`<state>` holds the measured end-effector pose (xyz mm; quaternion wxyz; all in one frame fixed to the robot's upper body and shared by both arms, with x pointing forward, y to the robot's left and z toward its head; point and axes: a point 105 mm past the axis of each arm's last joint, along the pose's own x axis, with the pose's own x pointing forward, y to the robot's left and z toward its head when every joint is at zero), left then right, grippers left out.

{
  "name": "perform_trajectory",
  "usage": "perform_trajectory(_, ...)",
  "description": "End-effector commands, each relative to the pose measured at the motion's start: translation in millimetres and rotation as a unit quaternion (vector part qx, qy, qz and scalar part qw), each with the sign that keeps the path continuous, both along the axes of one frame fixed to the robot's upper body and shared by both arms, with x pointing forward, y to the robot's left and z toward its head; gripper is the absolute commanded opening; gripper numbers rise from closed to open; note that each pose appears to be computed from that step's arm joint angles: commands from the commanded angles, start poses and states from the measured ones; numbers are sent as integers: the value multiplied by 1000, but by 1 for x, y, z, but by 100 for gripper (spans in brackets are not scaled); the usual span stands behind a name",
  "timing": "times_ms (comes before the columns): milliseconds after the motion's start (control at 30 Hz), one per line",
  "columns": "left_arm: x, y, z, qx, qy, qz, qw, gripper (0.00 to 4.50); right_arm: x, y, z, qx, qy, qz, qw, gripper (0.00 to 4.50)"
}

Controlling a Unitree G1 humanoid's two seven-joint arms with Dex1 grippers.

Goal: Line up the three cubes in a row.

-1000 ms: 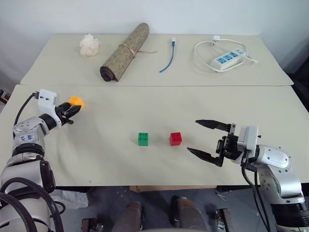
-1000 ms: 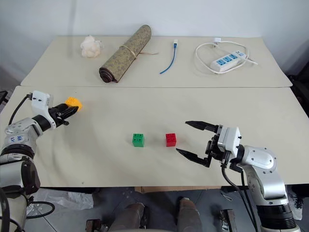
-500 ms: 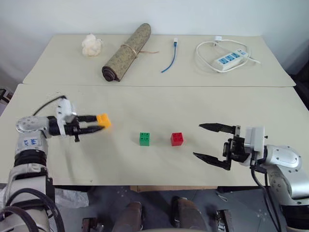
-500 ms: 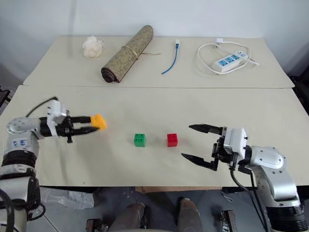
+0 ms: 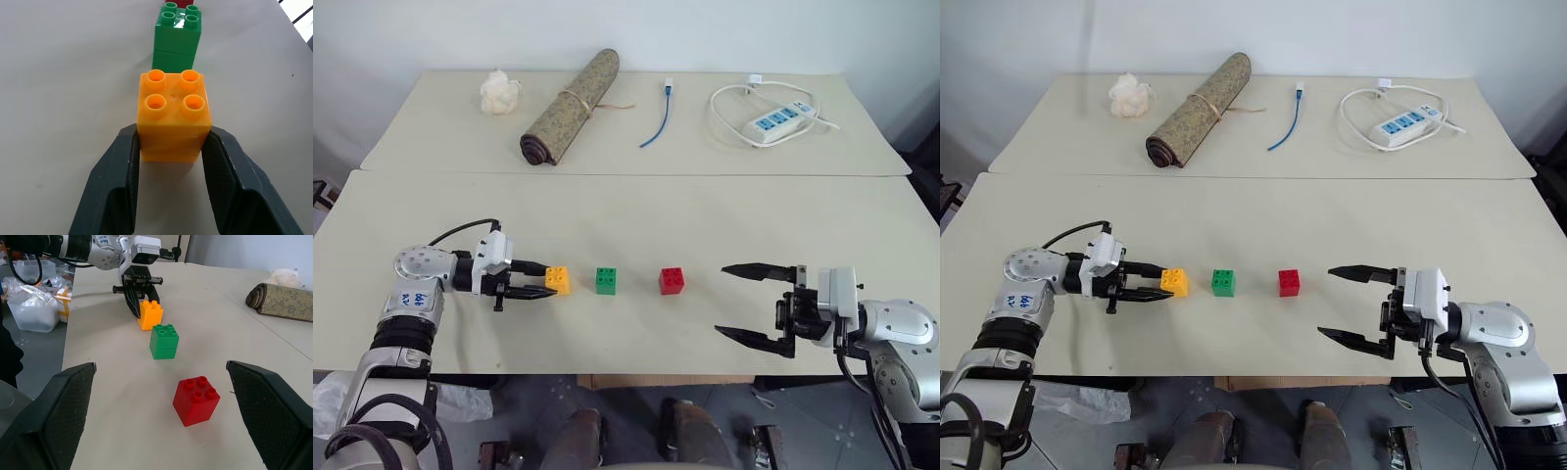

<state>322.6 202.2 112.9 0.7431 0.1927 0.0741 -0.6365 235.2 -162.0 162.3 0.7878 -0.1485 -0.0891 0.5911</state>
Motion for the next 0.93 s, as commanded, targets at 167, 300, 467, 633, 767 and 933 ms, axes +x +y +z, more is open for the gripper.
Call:
perform_trajectory(167,-8,16,5,47,12,-39,998,219,0,-4,3,8,-13,-7,1000,450)
perform_trajectory(300,-12,19,12,40,-11,-41,998,336,3,-7,1,7,-11,-7,1000,450)
perform_trajectory(467,-18,32,37,-8,-32,8,999,425,10,-4,8,23,-19,10,1000,450)
perform_trajectory(633,-21,54,67,-76,-89,118,986,425,20,6,30,61,-36,44,996,450)
perform_trajectory(767,-37,60,64,-39,-114,120,985,425,21,10,27,30,-45,83,995,450)
perform_trajectory(933,-35,66,56,-21,-111,162,980,425,29,5,20,-2,-54,84,995,450)
